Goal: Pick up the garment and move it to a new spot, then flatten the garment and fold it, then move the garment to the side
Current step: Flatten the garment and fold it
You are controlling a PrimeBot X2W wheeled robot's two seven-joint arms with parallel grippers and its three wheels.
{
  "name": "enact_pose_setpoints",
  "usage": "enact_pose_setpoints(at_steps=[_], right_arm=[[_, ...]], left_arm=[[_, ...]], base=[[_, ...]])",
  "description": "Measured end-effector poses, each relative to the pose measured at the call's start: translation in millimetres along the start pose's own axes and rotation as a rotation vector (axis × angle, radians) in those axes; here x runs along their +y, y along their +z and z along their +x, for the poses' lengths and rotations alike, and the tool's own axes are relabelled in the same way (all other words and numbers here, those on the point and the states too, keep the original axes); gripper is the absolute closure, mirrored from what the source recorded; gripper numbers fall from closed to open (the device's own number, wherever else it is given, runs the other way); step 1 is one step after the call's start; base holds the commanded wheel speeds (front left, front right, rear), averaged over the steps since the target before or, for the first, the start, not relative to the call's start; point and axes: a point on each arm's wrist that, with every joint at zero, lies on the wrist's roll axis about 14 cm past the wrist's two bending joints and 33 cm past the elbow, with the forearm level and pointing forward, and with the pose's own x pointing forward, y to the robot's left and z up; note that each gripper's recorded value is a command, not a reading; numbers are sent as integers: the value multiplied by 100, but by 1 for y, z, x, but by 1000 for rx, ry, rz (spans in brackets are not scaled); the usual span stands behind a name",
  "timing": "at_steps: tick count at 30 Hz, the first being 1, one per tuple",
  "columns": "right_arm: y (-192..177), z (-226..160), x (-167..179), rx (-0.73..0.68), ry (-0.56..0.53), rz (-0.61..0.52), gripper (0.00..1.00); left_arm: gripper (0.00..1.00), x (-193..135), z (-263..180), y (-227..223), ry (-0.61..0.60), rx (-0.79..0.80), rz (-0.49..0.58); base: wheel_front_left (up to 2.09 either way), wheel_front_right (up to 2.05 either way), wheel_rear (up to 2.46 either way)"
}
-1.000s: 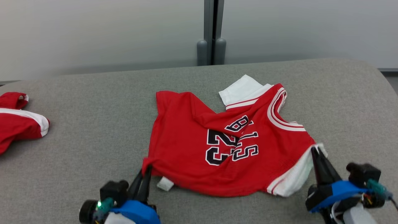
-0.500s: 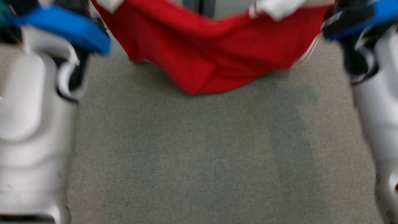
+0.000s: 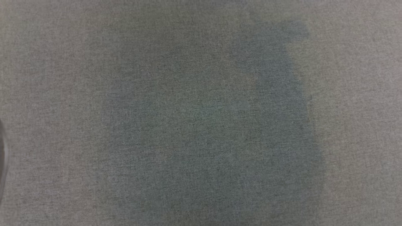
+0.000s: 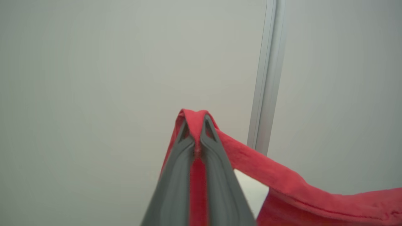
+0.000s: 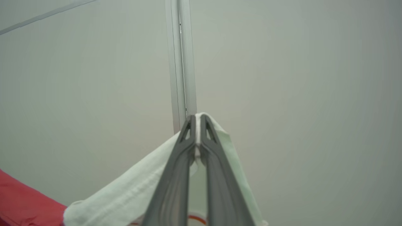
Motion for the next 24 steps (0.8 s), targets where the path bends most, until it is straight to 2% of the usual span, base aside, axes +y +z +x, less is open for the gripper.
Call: enact_pose_setpoints(at_steps=[3, 5, 8, 10, 14, 16, 21, 24], right_arm=[[10, 5, 5, -12, 17, -36, 100], [4, 5, 7, 6, 24, -47, 100], [-18, 0, 8, 50, 31, -45, 100], [-48, -12, 12, 114, 49, -46, 100], [-109, -53, 21, 244, 77, -1, 100], [-128, -75, 22, 285, 64, 64, 100], [-158, -138, 23, 361, 37, 185, 100], [-170, -182, 18, 416, 3, 241, 100]], left_arm=[[100, -6, 7, 10, -9, -11, 20], [100, -9, 9, 4, -14, -3, 27], [100, -9, 7, -17, -15, 27, 16], [100, -9, 1, -39, -19, 60, 16], [100, -5, -32, -100, -1, 144, -33], [100, -4, -53, -130, 1, 200, -43], [100, -5, -119, -192, 26, 336, -101], [100, -4, -153, -201, 48, 362, -135]], base=[[0, 0, 0], [0, 0, 0], [0, 0, 0], [0, 0, 0], [0, 0, 0], [0, 0, 0], [0, 0, 0], [0, 0, 0]])
